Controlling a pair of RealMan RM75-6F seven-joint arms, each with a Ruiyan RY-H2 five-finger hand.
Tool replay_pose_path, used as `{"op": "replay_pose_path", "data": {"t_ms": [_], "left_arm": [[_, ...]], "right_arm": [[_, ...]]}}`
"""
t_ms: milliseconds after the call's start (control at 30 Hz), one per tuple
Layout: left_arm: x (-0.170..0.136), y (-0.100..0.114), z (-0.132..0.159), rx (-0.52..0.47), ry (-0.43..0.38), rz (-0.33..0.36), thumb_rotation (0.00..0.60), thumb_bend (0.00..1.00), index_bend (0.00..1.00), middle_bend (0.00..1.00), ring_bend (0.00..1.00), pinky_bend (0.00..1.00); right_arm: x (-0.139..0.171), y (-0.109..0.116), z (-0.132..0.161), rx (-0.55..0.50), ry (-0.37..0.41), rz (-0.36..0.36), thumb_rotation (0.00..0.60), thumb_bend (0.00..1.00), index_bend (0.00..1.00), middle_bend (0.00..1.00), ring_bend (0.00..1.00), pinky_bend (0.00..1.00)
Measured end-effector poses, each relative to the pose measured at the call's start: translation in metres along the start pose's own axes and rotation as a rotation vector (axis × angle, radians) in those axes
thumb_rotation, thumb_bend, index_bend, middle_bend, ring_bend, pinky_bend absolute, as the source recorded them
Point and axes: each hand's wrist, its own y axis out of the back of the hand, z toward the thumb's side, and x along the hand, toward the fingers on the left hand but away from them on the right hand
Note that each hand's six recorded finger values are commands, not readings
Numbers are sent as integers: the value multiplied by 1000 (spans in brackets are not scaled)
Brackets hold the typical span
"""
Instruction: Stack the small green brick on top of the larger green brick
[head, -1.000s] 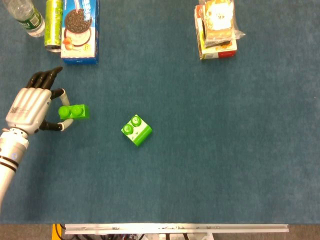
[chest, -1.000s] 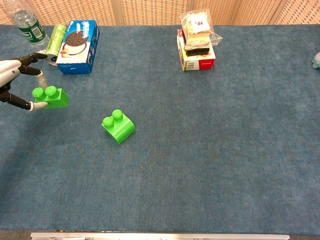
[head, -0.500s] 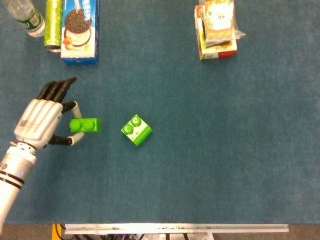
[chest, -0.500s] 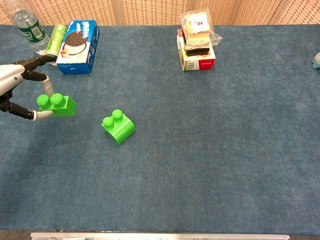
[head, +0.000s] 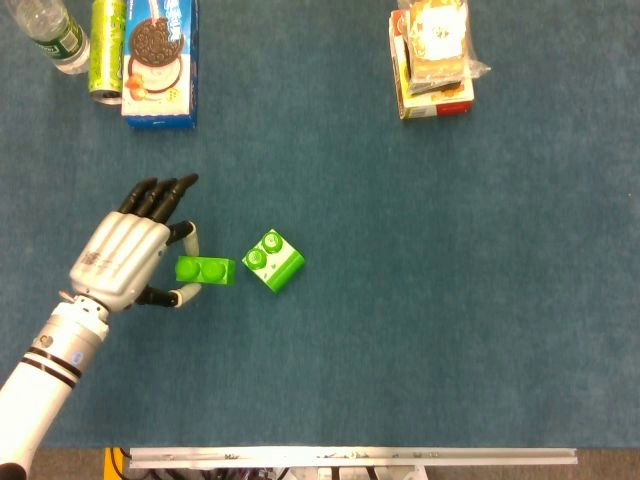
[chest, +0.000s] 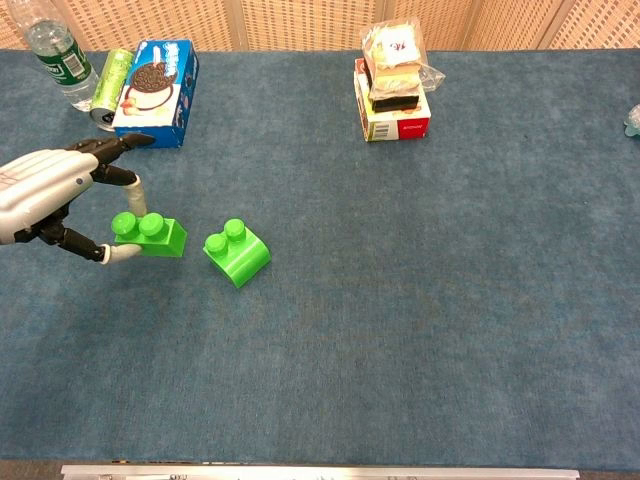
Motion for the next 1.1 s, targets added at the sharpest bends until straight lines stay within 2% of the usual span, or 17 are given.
{"op": "replay_pose_path", "data": {"t_ms": [667, 1100], "left_arm": [[17, -3, 25, 30, -43, -14, 600, 230, 516, 0, 0, 0], [29, -19, 30, 54, -27, -47, 600, 231, 516, 0, 0, 0]], "right_arm": [[0, 17, -17, 2, -76, -79, 600, 254, 218, 243, 115, 318], [2, 24, -24, -4, -107, -109, 600, 254, 220, 244, 115, 318]]}}
